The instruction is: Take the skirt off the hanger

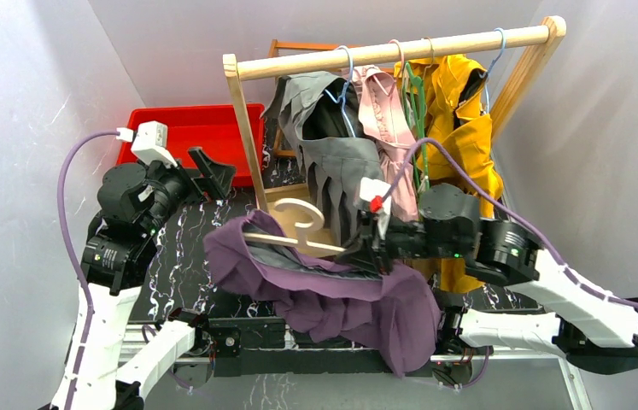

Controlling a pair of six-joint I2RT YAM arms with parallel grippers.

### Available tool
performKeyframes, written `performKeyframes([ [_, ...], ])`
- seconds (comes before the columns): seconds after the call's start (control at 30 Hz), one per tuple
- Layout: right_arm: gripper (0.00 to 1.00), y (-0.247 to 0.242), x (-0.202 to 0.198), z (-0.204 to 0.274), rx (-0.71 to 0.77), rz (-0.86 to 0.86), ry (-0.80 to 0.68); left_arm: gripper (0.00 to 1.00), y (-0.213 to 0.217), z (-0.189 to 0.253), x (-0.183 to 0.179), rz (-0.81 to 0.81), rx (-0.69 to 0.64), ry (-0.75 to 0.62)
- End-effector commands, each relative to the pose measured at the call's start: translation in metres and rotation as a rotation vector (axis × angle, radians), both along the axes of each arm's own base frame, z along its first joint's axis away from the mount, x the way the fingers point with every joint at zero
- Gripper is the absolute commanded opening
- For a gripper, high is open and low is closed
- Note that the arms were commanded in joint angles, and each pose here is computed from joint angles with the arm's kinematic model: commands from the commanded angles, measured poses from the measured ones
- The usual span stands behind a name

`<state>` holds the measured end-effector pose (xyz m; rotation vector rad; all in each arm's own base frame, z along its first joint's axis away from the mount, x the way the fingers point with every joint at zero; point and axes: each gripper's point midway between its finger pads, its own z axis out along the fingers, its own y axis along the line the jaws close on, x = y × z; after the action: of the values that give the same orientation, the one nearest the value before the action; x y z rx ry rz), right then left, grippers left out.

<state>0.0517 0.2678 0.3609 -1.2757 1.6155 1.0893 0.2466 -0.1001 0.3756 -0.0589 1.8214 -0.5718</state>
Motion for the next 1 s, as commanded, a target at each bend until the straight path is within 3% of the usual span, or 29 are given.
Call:
performKeyframes([
  [0.0,0.0,0.063,0.035,0.057,0.268,-0.053,-0.112,0.98,0.013,0.022,-0.007,0.062,-0.003,-0.049],
  [0.23,0.0,0.101,0.084,0.066,0.322,-0.206,-0.232,0.97,0.024,0.027,-0.019,0.087,0.054,-0.061],
  [0.33,0.0,0.111,0.097,0.065,0.303,-0.253,-0.232,0.87,0.015,0.034,-0.023,0.029,0.047,-0.095],
  [0.37,0.0,0.114,0.1,0.064,0.298,-0.265,-0.23,0.79,0.01,0.036,-0.024,-0.001,0.038,-0.101],
  [0.43,0.0,0.116,0.105,0.061,0.298,-0.289,-0.228,0.77,-0.008,0.041,-0.028,-0.103,0.008,-0.126],
  [0.6,0.0,0.124,0.112,0.063,0.316,-0.3,-0.229,0.78,-0.041,0.058,-0.043,-0.305,-0.067,-0.19],
  [0.8,0.0,0.135,0.112,0.078,0.347,-0.27,-0.239,0.8,-0.049,0.071,-0.051,-0.35,-0.107,-0.211],
  [0.97,0.0,0.143,0.111,0.081,0.358,-0.246,-0.231,0.77,-0.069,0.089,-0.061,-0.479,-0.207,-0.228],
])
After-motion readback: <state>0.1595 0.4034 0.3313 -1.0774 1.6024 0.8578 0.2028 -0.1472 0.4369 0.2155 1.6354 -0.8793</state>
